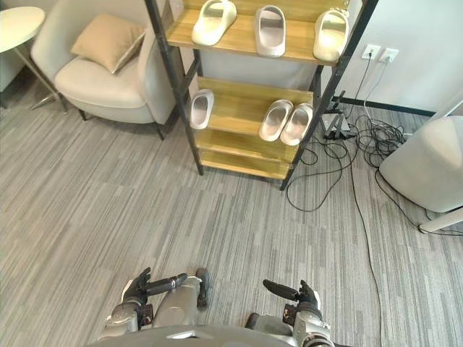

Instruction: Organize the slippers on the shoe rack

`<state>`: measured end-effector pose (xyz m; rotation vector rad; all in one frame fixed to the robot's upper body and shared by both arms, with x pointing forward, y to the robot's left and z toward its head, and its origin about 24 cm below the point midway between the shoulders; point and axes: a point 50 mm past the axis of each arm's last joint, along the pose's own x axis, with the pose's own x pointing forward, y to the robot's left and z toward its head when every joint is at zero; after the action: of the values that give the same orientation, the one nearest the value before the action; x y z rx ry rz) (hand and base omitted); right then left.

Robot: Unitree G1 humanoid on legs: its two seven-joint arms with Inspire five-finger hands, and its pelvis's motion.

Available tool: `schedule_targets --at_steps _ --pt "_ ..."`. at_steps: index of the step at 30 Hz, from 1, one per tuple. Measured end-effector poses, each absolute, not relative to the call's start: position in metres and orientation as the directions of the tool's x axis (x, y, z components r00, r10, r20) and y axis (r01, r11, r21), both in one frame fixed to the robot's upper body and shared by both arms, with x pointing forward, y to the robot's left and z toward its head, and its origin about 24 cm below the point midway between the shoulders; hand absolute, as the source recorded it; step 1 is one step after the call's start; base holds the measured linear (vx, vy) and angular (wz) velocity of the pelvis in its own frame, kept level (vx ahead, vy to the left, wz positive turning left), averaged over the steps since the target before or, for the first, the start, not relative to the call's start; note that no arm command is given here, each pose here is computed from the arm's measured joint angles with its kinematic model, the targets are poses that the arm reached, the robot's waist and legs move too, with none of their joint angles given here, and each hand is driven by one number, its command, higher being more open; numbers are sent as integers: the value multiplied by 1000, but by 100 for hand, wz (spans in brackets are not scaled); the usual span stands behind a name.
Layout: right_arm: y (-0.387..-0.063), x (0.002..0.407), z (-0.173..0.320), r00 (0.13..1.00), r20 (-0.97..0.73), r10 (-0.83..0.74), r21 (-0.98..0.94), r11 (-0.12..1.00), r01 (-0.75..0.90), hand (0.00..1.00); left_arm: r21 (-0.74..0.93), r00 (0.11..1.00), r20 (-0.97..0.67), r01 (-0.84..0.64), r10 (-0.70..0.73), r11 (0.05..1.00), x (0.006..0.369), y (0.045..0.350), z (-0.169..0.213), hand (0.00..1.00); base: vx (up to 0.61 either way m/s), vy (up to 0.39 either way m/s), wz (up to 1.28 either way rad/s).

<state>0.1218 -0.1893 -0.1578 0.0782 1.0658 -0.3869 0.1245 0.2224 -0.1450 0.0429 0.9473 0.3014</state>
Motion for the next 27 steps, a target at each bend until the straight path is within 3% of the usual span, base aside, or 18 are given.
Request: schedule_targets --at_steps 4,5,11,17,20,27 --pt "-182 122 -158 426 -868 -255 -105 933 344 100 172 515 -805 -273 294 947 121 228 -147 100 289 155 -23" --pt "-191 121 -158 427 -863 -270 -129 935 330 100 160 501 -823 -251 270 955 115 219 -151 100 194 169 -33" --pt "-189 125 -157 447 -858 -251 -124 948 293 100 210 455 -843 -209 285 955 102 229 -153 100 389 71 10" --pt "-192 136 -153 474 -843 -256 -128 950 286 100 201 450 -850 -203 273 958 99 226 -155 100 424 -137 38" --pt "-204 141 -149 491 -825 -279 -151 947 284 100 152 450 -861 -216 237 964 100 207 -159 100 444 -231 21" --pt "-204 122 -154 446 -843 -301 -149 927 344 100 147 483 -838 -249 254 957 109 211 -154 100 281 -161 39"
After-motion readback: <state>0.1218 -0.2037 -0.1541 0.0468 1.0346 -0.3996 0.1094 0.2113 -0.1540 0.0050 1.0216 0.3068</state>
